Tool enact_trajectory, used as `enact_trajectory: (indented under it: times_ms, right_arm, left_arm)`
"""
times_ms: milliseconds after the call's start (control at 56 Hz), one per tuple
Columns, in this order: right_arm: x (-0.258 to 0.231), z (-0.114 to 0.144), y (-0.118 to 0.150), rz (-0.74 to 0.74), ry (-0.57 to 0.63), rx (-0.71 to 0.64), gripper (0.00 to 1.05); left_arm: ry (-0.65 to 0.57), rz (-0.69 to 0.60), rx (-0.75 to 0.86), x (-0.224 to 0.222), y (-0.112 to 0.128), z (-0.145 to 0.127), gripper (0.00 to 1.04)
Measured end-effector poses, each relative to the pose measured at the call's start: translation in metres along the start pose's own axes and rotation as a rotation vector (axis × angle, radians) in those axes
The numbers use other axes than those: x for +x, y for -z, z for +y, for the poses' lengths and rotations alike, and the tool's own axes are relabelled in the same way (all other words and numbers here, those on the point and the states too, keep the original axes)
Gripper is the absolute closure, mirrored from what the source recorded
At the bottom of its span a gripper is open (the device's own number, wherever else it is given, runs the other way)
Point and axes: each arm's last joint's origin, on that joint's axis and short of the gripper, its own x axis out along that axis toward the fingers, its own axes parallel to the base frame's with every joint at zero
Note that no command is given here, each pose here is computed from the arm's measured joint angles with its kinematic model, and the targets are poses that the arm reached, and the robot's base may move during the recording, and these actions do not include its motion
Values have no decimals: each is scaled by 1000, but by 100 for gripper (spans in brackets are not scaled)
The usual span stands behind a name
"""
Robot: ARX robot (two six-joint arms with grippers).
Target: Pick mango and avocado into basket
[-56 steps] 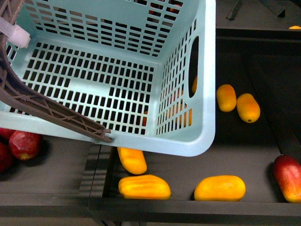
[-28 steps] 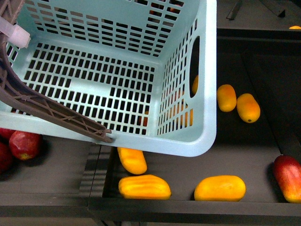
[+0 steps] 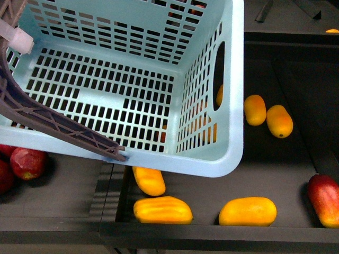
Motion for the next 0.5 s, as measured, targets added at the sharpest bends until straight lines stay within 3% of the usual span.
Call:
enact_trajectory:
  times_ms: [250, 500]
  right_arm:
    - [52, -4, -7, 106, -58, -64, 8]
    - [106, -13, 13, 206, -144, -111, 8]
  left_arm:
    - [-1, 0, 0, 0, 0, 0, 93]
    - [0, 0, 0, 0, 0, 0, 93]
